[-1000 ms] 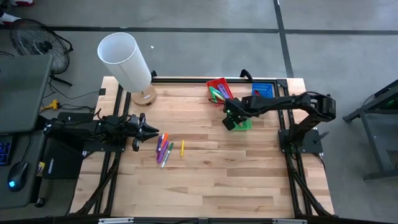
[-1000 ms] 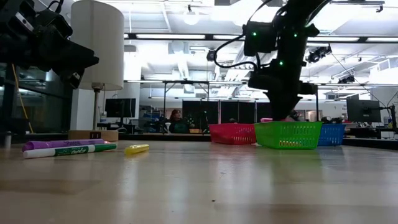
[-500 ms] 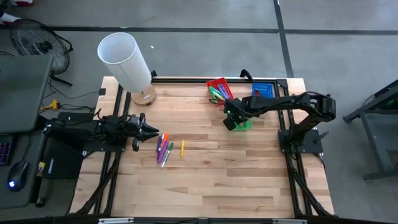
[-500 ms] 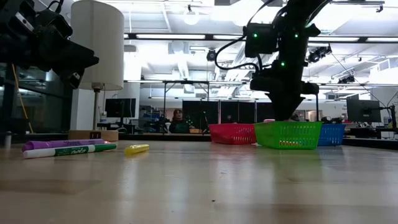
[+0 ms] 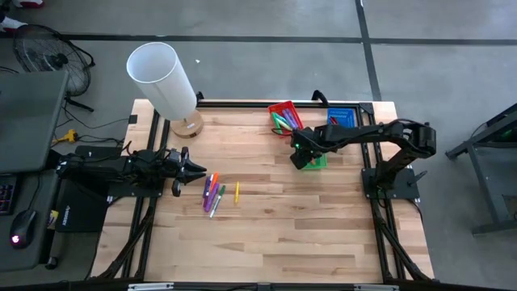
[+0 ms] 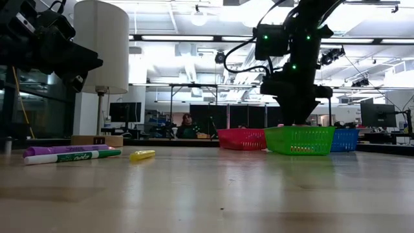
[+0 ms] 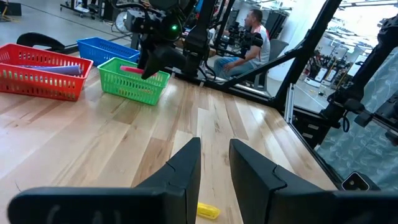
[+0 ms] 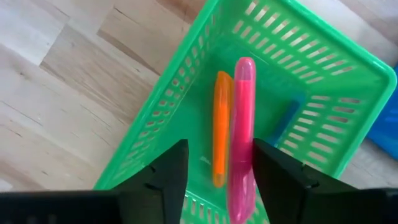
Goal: Pick & Place Markers
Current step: Put the pink pen in the green bin, then put the yellow pen in the green bin
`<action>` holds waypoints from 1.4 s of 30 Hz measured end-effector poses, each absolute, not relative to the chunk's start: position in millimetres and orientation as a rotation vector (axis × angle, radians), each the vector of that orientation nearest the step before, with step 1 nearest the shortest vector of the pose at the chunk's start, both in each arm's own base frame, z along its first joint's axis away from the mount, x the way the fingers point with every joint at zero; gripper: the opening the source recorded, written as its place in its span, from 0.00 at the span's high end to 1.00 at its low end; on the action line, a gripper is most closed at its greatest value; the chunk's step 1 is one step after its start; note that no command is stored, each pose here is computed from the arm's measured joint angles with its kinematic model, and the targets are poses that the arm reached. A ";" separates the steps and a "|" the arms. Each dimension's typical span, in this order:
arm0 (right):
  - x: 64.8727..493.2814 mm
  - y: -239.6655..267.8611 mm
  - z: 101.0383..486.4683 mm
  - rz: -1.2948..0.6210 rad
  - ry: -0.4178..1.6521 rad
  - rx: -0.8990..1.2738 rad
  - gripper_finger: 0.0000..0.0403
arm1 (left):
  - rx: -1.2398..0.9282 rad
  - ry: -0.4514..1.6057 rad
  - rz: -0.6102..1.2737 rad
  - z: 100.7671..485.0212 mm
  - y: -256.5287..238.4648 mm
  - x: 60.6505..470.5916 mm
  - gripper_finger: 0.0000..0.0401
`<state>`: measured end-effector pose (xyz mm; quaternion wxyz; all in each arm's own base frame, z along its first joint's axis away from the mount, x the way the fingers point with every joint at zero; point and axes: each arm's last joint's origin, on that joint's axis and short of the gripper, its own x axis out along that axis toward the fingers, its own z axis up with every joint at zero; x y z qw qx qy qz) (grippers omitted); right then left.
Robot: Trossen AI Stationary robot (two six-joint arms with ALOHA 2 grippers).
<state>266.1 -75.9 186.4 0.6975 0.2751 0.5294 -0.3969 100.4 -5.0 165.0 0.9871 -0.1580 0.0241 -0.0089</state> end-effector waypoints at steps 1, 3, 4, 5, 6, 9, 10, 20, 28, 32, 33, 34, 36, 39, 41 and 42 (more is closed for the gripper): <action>266.0 -75.8 186.3 -0.882 1.183 0.617 0.59 | -0.318 0.048 -0.018 165.0 -5.0 100.4 0.79; 265.7 -75.4 186.2 -0.875 1.190 0.623 0.57 | -0.318 0.048 -0.018 165.1 -5.0 100.4 0.79; 265.5 -75.3 186.1 -0.875 1.192 0.623 0.56 | -0.317 0.048 -0.018 165.1 -5.0 100.4 0.79; 265.2 -75.3 186.1 -0.878 1.194 0.625 0.55 | -0.317 0.049 -0.018 165.0 -5.0 100.4 0.79; 264.9 -75.2 186.0 -0.881 1.197 0.626 0.55 | -0.317 0.048 -0.018 165.1 -5.0 100.4 0.79; 264.1 -75.1 185.9 -0.888 1.202 0.624 0.53 | -0.318 0.048 -0.018 165.1 -5.0 100.3 0.79; 263.9 -75.1 185.8 -0.893 1.203 0.624 0.53 | -0.318 0.048 -0.018 165.1 -5.0 100.3 0.79; 258.6 -74.2 185.2 -0.908 1.261 0.588 0.48 | -0.318 0.049 -0.018 165.0 -5.0 100.4 0.79; 259.0 -70.9 185.2 -0.877 1.285 0.523 0.48 | -0.318 0.048 -0.018 165.1 -5.0 100.4 0.79; 260.3 -67.2 185.8 -0.822 1.308 0.478 0.48 | -0.317 0.048 -0.018 165.1 -5.0 100.3 0.79; 261.2 -65.6 186.6 -0.794 1.317 0.461 0.48 | -0.318 0.048 -0.018 165.1 -5.0 100.3 0.79; 262.2 -63.9 187.7 -0.769 1.326 0.445 0.48 | -0.318 0.048 -0.018 165.1 -5.0 100.4 0.79; 265.3 -61.0 191.4 -0.730 1.328 0.408 0.48 | -0.318 0.048 -0.018 165.1 -5.0 100.4 0.79; 270.2 -57.4 198.3 -0.678 1.326 0.351 0.48 | -0.318 0.048 -0.018 165.1 -5.0 100.3 0.79; 273.5 -54.4 203.6 -0.628 1.331 0.305 0.48 | -0.318 0.048 -0.018 165.1 -5.0 100.4 0.79; 275.4 -52.6 206.1 -0.603 1.330 0.279 0.48 | -0.318 0.048 -0.018 165.1 -5.0 100.4 0.79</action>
